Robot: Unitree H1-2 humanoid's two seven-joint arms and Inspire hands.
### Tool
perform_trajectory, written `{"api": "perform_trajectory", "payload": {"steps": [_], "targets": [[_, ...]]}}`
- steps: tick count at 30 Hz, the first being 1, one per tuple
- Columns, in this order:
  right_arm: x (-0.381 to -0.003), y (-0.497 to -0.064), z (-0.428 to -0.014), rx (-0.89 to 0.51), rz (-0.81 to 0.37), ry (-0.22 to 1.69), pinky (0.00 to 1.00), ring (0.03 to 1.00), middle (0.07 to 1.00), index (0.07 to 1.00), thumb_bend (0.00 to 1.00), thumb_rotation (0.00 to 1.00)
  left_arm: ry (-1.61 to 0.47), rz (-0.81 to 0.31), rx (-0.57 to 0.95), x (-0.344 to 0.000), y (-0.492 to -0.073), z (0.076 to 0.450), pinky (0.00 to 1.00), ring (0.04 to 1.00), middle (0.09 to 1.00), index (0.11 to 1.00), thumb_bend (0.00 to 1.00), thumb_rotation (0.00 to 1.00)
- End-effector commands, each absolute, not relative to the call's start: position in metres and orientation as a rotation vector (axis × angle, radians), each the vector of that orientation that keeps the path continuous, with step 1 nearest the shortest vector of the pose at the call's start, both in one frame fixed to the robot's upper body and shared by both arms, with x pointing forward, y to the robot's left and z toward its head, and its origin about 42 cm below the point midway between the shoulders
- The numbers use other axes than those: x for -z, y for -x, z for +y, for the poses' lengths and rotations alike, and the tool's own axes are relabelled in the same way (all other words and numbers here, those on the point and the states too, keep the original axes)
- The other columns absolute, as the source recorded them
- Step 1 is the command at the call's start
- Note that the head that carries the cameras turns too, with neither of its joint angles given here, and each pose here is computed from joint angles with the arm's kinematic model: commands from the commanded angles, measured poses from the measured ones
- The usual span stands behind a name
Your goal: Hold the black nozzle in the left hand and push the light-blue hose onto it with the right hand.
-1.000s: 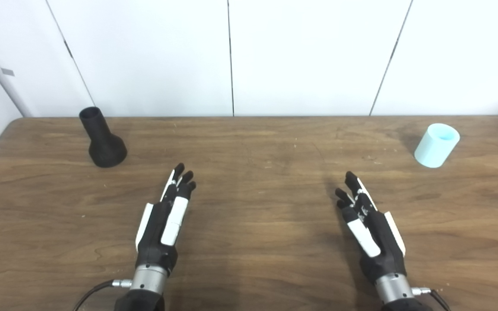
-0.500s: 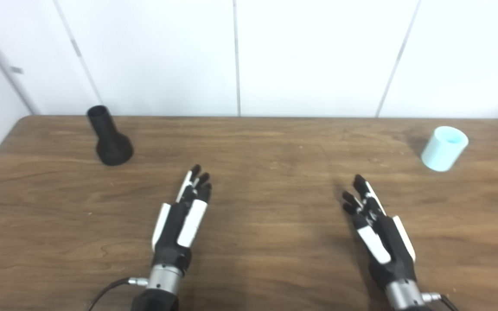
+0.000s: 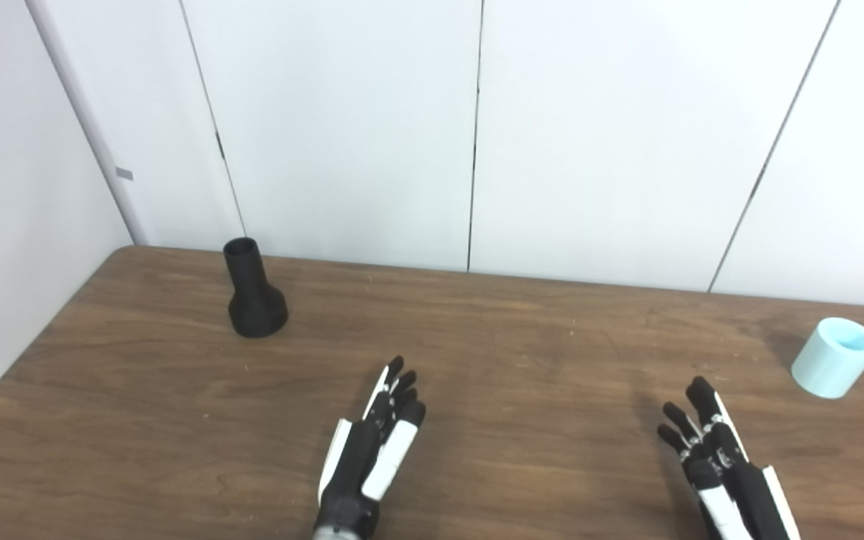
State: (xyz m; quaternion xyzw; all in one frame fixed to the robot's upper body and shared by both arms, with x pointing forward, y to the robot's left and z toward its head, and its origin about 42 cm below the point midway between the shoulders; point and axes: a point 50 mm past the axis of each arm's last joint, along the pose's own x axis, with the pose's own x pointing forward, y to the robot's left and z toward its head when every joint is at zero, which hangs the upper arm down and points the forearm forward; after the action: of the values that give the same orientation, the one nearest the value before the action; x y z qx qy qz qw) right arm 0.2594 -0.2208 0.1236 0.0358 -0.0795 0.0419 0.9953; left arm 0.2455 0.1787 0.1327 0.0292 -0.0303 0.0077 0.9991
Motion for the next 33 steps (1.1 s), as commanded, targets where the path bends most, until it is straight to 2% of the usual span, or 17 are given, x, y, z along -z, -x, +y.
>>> {"api": "perform_trajectory", "payload": {"steps": [1,6,11,18,20,26,33], "targets": [[-0.1,-0.251,-0.23,-0.076,-0.105,-0.07,0.89,0.932,0.995,0.983,0.75,0.69,-0.036,-0.073,-0.035,-0.131,-0.238,0.175,1.0,0.946,0.951,0.997,0.8,0.88],[-0.096,-0.25,-0.23,-0.07,-0.099,-0.063,0.88,0.928,0.991,0.979,0.76,0.69,-0.032,-0.103,-0.07,-0.137,-0.241,0.193,1.0,0.949,0.951,0.997,0.77,0.88],[-0.093,-0.248,-0.225,-0.066,-0.091,-0.053,0.88,0.92,0.98,0.973,0.77,0.68,-0.069,-0.16,-0.151,-0.144,-0.245,0.219,1.0,0.954,0.943,0.992,0.77,0.87],[-0.092,-0.247,-0.215,-0.059,-0.088,-0.041,0.84,0.899,0.965,0.963,0.79,0.68,-0.229,-0.286,-0.315,-0.161,-0.258,0.252,0.98,0.942,0.925,0.984,0.76,0.85],[-0.091,-0.248,-0.213,-0.056,-0.085,-0.041,0.84,0.898,0.961,0.962,0.79,0.68,-0.275,-0.315,-0.349,-0.167,-0.265,0.264,0.94,0.935,0.92,0.982,0.75,0.84],[-0.092,-0.253,-0.208,-0.05,-0.08,-0.043,0.85,0.9,0.961,0.964,0.79,0.69,-0.385,-0.376,-0.357,-0.177,-0.284,0.296,0.95,0.936,0.912,0.98,0.7,0.8],[-0.092,-0.256,-0.202,-0.05,-0.082,-0.041,0.86,0.902,0.963,0.967,0.8,0.7,-0.402,-0.372,-0.392,-0.18,-0.305,0.334,0.8,0.909,0.896,0.977,0.7,0.72]]}}
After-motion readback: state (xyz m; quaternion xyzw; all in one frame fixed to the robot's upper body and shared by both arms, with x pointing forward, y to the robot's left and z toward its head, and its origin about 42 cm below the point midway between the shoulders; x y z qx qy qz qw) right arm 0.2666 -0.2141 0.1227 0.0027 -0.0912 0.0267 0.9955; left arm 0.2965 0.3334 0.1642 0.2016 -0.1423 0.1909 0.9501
